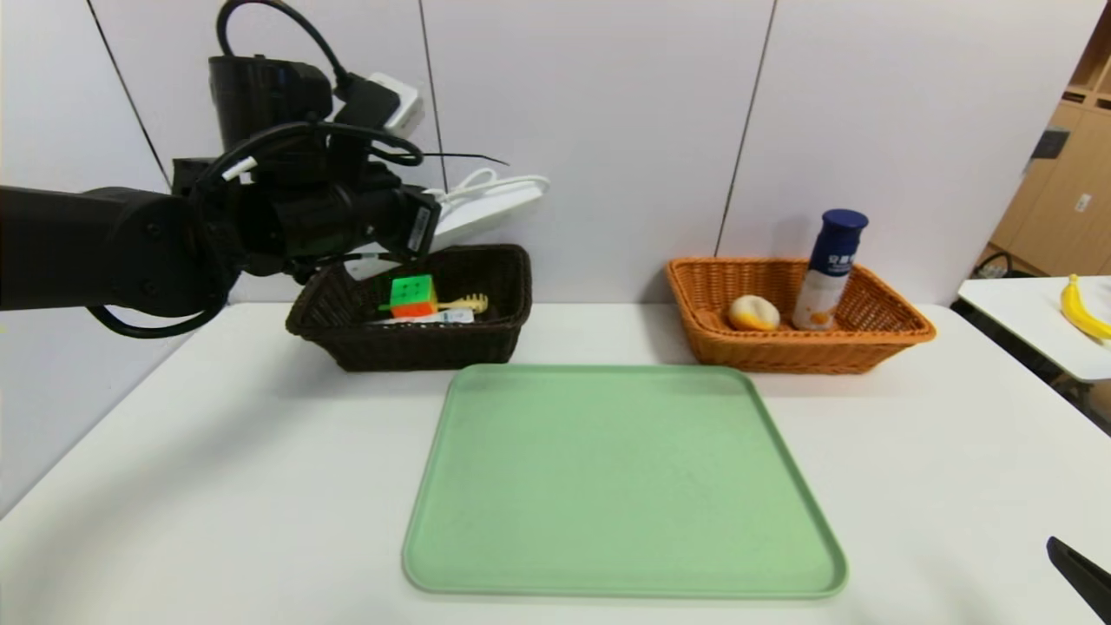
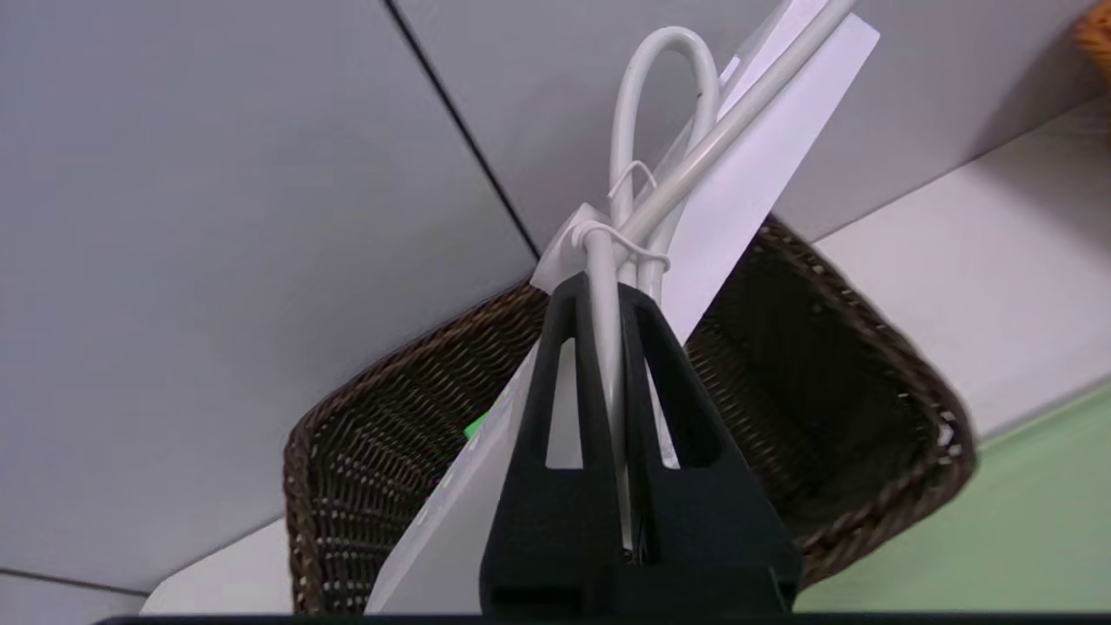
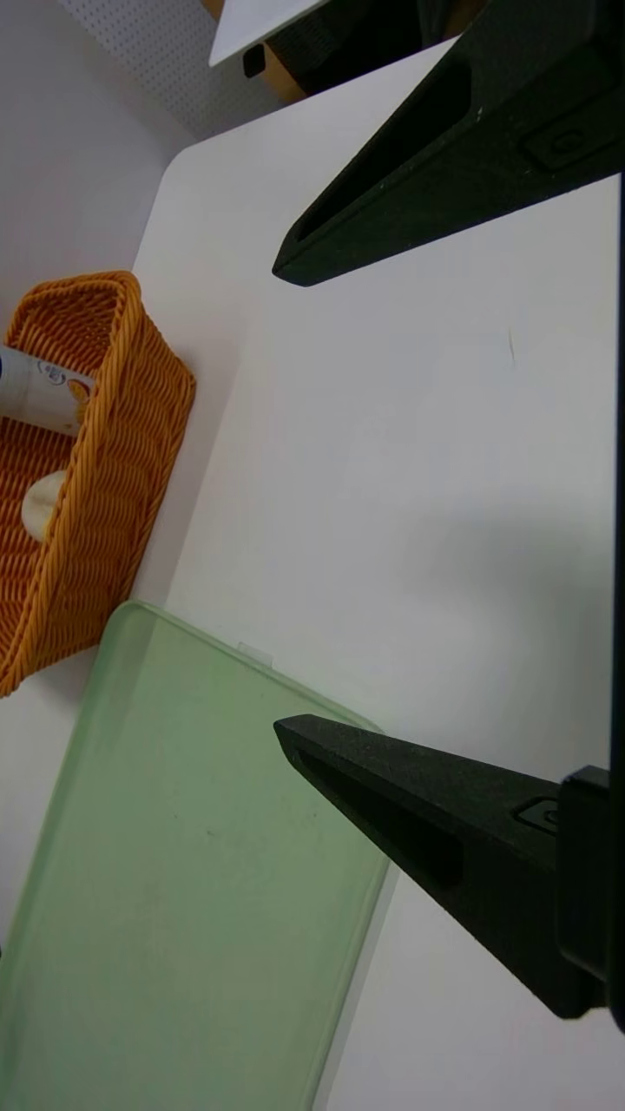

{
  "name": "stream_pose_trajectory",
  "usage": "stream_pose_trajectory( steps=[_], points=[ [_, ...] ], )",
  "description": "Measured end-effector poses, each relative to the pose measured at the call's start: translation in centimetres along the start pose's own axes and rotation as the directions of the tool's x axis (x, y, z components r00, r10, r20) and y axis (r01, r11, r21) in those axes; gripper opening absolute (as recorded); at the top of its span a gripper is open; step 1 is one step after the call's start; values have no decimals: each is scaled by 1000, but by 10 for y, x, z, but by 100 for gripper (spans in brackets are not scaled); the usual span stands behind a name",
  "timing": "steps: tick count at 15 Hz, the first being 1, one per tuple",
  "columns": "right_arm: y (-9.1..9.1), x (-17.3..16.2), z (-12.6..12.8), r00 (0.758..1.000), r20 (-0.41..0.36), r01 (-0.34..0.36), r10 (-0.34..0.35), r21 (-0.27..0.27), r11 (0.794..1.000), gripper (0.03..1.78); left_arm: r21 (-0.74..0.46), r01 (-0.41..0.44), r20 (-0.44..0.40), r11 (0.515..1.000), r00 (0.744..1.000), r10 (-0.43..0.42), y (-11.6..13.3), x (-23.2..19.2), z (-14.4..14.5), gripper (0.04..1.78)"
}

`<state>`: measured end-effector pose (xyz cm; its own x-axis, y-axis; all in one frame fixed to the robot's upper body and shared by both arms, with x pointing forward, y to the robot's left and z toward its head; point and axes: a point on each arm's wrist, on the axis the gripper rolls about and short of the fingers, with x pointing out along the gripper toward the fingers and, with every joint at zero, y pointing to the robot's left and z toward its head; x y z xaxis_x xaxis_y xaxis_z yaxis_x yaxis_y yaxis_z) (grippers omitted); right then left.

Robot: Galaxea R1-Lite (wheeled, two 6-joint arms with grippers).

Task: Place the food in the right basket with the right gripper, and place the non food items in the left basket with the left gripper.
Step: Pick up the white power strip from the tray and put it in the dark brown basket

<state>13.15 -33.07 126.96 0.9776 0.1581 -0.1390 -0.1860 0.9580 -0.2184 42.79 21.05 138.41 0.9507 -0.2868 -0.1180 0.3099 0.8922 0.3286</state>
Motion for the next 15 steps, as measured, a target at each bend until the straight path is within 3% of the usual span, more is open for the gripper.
stream_pose_trajectory(
  steps=[4,15],
  points=[
    [0,0,0,1000,-2,-1,1,-4,1000,171,-44,-28,-76,999,997,25,21,5,-29,11],
    [0,0,1,1000,2,11,-11,-4,1000,171,-69,0,-134,998,991,-9,18,20,-58,11]
  ],
)
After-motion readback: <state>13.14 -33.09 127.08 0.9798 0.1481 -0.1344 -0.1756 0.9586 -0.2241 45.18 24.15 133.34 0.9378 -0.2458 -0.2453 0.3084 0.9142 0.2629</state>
